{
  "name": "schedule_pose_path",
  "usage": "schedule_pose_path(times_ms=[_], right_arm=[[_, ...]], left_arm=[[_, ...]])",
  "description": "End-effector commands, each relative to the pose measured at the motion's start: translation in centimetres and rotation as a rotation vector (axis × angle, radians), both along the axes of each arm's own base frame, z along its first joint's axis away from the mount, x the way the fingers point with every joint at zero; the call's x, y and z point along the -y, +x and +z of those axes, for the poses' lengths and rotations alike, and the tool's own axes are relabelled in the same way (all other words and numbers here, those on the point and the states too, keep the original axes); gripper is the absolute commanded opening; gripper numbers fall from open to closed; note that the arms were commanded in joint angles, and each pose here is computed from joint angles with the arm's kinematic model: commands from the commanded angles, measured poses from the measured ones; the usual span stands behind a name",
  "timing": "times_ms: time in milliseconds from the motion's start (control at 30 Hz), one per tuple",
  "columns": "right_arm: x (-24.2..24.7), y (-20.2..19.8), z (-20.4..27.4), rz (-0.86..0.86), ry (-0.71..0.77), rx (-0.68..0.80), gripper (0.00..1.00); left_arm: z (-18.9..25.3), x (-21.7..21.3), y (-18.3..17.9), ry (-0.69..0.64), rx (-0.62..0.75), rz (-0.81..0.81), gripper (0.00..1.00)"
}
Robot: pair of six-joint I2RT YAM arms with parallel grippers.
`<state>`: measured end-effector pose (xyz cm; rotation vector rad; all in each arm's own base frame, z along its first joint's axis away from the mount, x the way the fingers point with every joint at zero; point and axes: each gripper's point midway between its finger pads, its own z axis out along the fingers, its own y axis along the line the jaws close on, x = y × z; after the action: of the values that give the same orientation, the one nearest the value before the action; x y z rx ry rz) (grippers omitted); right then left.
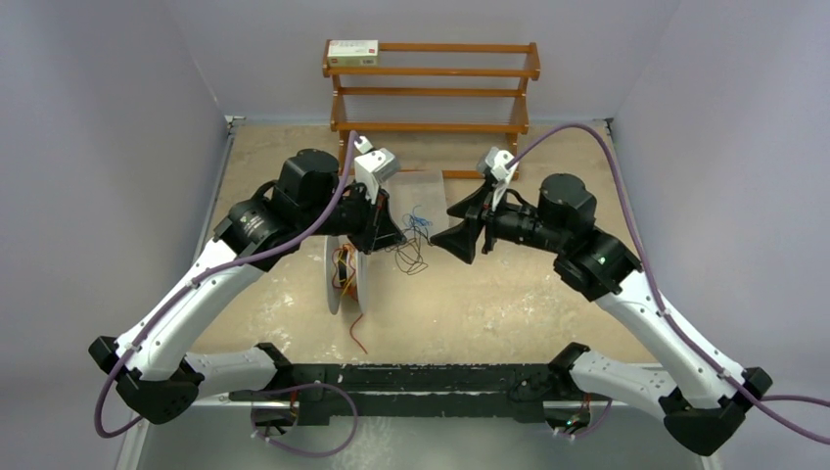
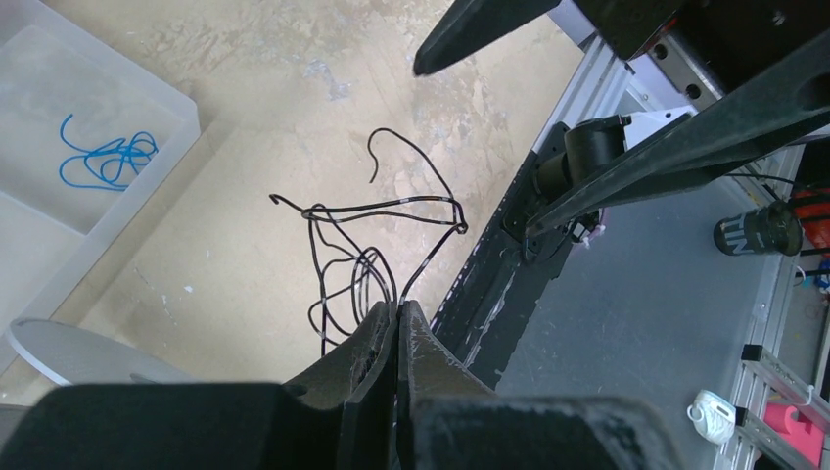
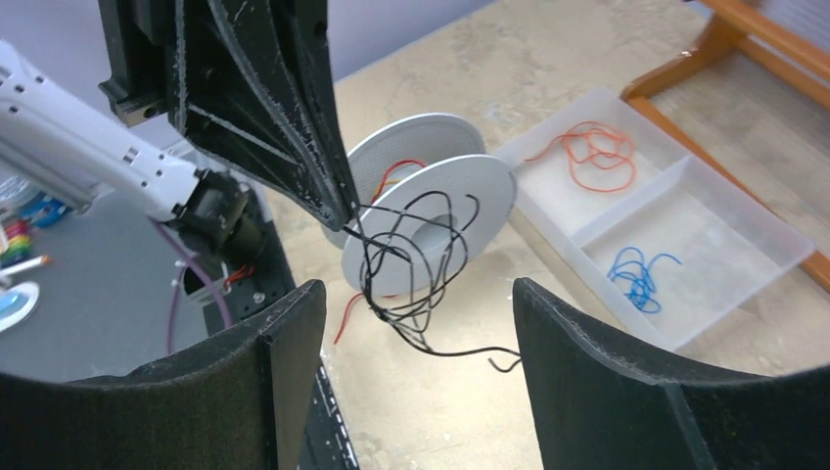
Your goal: Wrap the cables
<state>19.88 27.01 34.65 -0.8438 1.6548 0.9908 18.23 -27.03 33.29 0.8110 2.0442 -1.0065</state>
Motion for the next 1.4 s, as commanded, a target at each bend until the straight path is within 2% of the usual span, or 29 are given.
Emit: schedule_pose_path(times_ms=[0, 200, 433, 533, 867, 1133, 1200, 1367], right_arm=[[1.5, 0.5, 1.9, -0.111, 0.038, 0.023, 0.73], [1.6, -0.1, 3.7, -0.098, 0.081, 0.040, 0.71], [-0.2, 1.2, 2.0, -0.084, 0.080, -0.047, 0.49], [-1.1, 1.5, 0.9, -0.062, 0.065, -0.093, 0.44], [-3.0, 1.2, 0.1, -0.016, 0.087, -0.160, 0.44], [-4.2, 1.3, -2.1, -0.024, 0.037, -0.215, 0.41], [-4.4, 1.4, -2.7, -0.026, 0.025, -0.227, 0.37], [-4.4, 1.5, -3.1, -0.036, 0.016, -0.234, 0.18]], left_arm=[[1.8, 0.4, -0.3, -0.037, 0.039, -0.025, 0.00], [-0.7, 0.4, 0.0, 0.043, -0.028, 0.010, 0.00], [-1.3, 0.5, -0.4, 0.066, -0.039, 0.017, 0.00], [-1.2, 0.5, -0.4, 0.066, -0.034, 0.018, 0.00], [-1.5, 0.4, -0.3, 0.081, -0.027, 0.021, 0.00], [-1.4, 0.1, -0.2, 0.091, -0.009, 0.023, 0.00], [-1.4, 0.1, -0.3, 0.091, -0.006, 0.022, 0.00], [-1.2, -0.1, -0.4, 0.088, 0.004, 0.020, 0.00]])
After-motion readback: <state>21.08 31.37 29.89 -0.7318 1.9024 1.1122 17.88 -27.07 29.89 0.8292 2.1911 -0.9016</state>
